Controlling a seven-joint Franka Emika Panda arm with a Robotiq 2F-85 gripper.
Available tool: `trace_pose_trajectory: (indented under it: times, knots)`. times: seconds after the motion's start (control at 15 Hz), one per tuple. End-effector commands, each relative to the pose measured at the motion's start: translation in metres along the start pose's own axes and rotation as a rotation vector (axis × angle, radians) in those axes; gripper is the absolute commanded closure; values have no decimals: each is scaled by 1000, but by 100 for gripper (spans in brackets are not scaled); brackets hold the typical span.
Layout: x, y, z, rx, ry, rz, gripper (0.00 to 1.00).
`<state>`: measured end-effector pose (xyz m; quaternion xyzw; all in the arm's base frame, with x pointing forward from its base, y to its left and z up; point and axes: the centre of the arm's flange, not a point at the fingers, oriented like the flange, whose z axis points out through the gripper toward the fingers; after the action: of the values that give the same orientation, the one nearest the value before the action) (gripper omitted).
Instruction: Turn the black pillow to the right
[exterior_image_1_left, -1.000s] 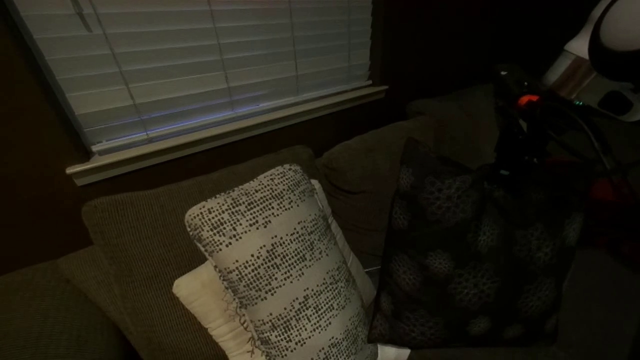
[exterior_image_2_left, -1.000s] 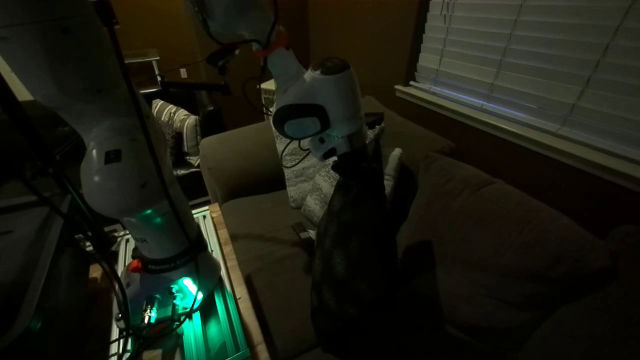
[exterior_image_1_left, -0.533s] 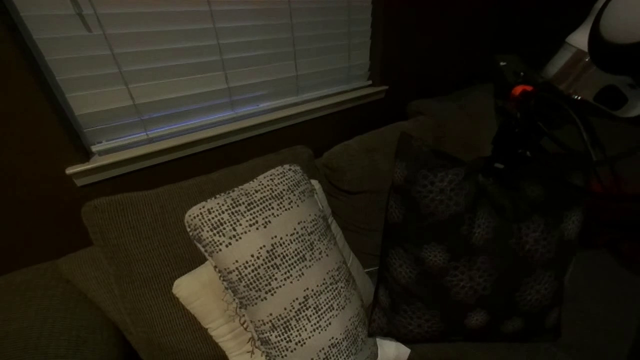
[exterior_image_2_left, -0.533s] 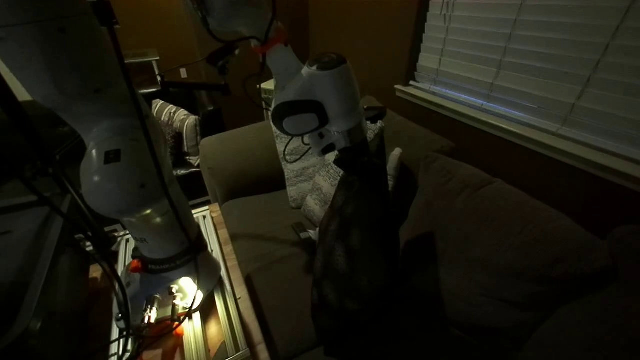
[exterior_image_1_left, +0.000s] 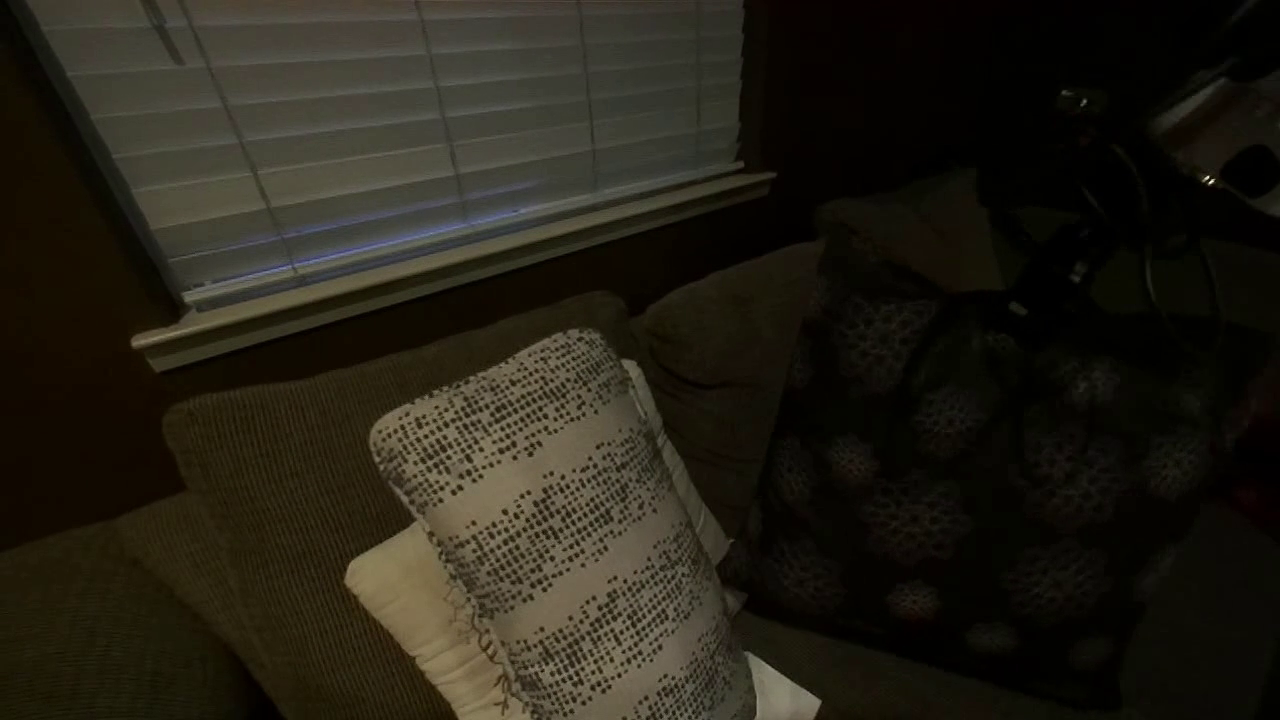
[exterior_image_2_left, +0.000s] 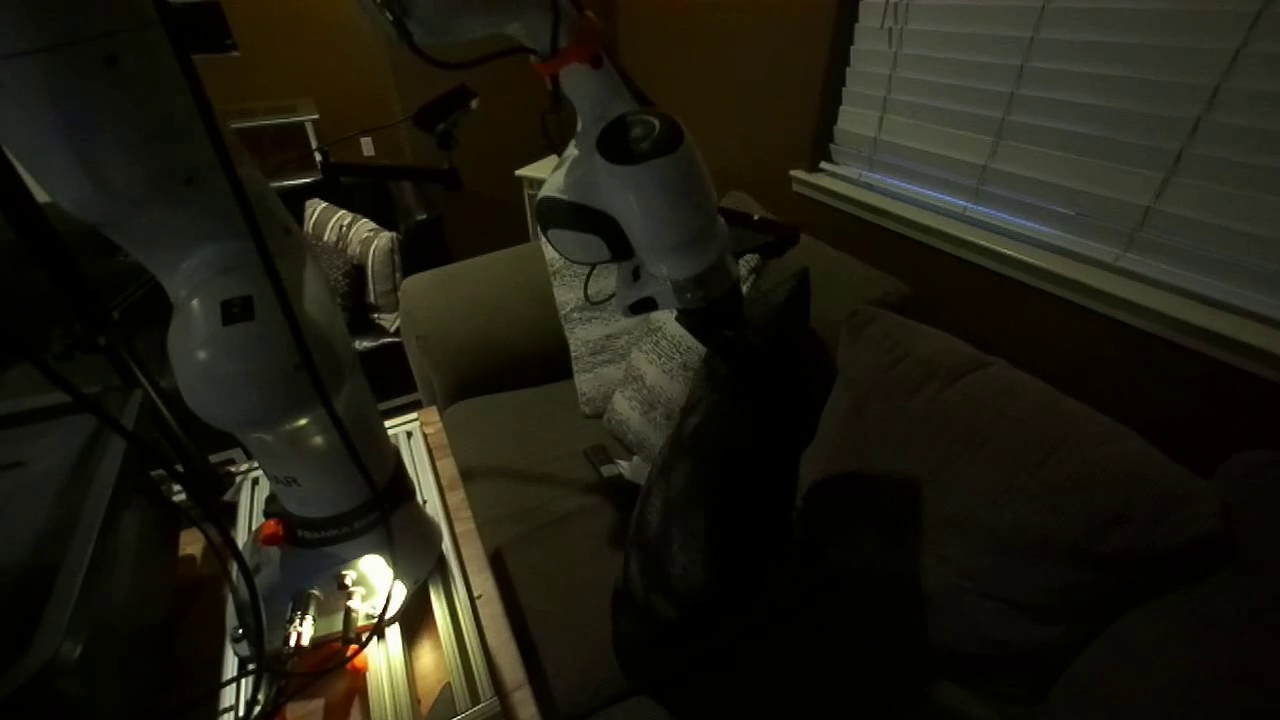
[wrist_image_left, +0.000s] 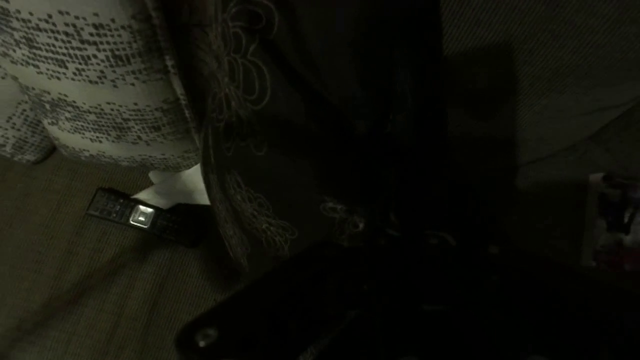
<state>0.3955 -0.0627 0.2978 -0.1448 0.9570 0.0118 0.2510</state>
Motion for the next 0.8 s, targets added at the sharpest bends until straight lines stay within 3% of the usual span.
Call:
trace_pose_trajectory:
  times: [0.0,0.33,0.73]
  knots:
    - [25,-19,-2,13,-88,133,99]
    - [36,-58,12,-44,-87,91,99]
    - [39,-74,28,-129,-49,-46,99]
